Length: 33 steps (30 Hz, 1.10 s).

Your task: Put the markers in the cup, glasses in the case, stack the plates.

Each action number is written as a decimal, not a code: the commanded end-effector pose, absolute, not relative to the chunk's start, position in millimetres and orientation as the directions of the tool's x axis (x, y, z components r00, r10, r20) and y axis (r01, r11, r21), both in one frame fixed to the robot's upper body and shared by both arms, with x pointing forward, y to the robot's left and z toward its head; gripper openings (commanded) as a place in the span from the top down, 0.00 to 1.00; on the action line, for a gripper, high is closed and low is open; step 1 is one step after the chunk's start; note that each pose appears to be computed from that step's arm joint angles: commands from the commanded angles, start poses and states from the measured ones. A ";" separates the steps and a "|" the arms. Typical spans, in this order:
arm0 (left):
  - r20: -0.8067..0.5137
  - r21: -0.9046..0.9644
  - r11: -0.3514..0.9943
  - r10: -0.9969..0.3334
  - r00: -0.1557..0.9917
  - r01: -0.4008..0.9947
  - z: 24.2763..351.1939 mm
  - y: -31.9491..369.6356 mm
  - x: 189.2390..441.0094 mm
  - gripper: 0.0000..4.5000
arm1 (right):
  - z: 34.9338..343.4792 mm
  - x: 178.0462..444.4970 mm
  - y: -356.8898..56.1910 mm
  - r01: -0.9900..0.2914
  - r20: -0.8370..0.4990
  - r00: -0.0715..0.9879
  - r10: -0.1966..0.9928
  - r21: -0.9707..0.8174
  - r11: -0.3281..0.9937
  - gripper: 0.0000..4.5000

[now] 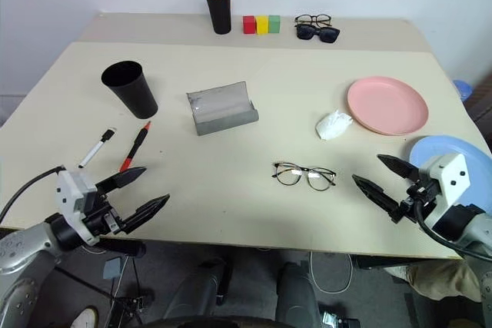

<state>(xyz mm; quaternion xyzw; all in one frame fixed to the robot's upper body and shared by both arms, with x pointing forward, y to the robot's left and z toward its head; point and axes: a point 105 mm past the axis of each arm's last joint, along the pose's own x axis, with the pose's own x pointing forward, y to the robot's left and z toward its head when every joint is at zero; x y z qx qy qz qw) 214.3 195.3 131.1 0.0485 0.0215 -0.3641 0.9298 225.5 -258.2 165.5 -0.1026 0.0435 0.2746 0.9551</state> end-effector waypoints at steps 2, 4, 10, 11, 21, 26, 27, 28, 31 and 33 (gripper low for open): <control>-0.030 0.093 0.737 -0.671 0.741 0.670 141.5 203.1 209.8 0.00 | 181.3 227.7 -253.0 -0.532 -0.115 0.846 0.520 -0.210 0.820 0.22; -0.040 0.096 0.748 -0.657 0.753 0.657 139.0 207.1 210.9 0.00 | 181.9 228.8 -252.6 -0.533 -0.117 0.846 0.520 -0.210 0.820 0.22; -0.042 0.089 0.752 -0.652 0.757 0.653 126.4 217.1 213.2 0.00 | 184.6 232.9 -251.2 -0.537 -0.117 0.844 0.524 -0.212 0.817 0.22; -0.042 0.090 0.752 -0.652 0.757 0.653 125.1 217.4 213.4 0.00 | 184.5 232.9 -251.4 -0.536 -0.118 0.844 0.523 -0.213 0.817 0.22; -0.041 0.101 0.759 -0.643 0.765 0.643 115.7 227.9 211.4 0.00 | 178.5 230.6 -254.8 -0.538 -0.126 0.843 0.524 -0.209 0.816 0.22; -0.035 0.115 0.767 -0.632 0.775 0.631 116.7 235.3 217.9 0.00 | 177.5 231.8 -253.8 -0.540 -0.123 0.842 0.526 -0.208 0.816 0.22; -0.031 0.119 0.771 -0.627 0.778 0.626 117.7 235.8 219.6 0.00 | 177.2 232.2 -253.1 -0.541 -0.122 0.841 0.527 -0.207 0.815 0.22; -0.025 0.122 0.774 -0.623 0.782 0.621 119.3 235.3 222.1 0.00 | 176.5 232.5 -252.0 -0.543 -0.122 0.840 0.529 -0.206 0.814 0.22; -0.011 0.127 0.783 -0.613 0.790 0.609 123.5 231.2 228.9 0.00 | 174.4 233.8 -248.9 -0.546 -0.120 0.838 0.532 -0.206 0.812 0.22; 0.001 0.123 0.790 -0.605 0.796 0.600 126.2 227.5 233.4 0.00 | 172.5 234.7 -247.2 -0.546 -0.118 0.838 0.533 -0.206 0.812 0.22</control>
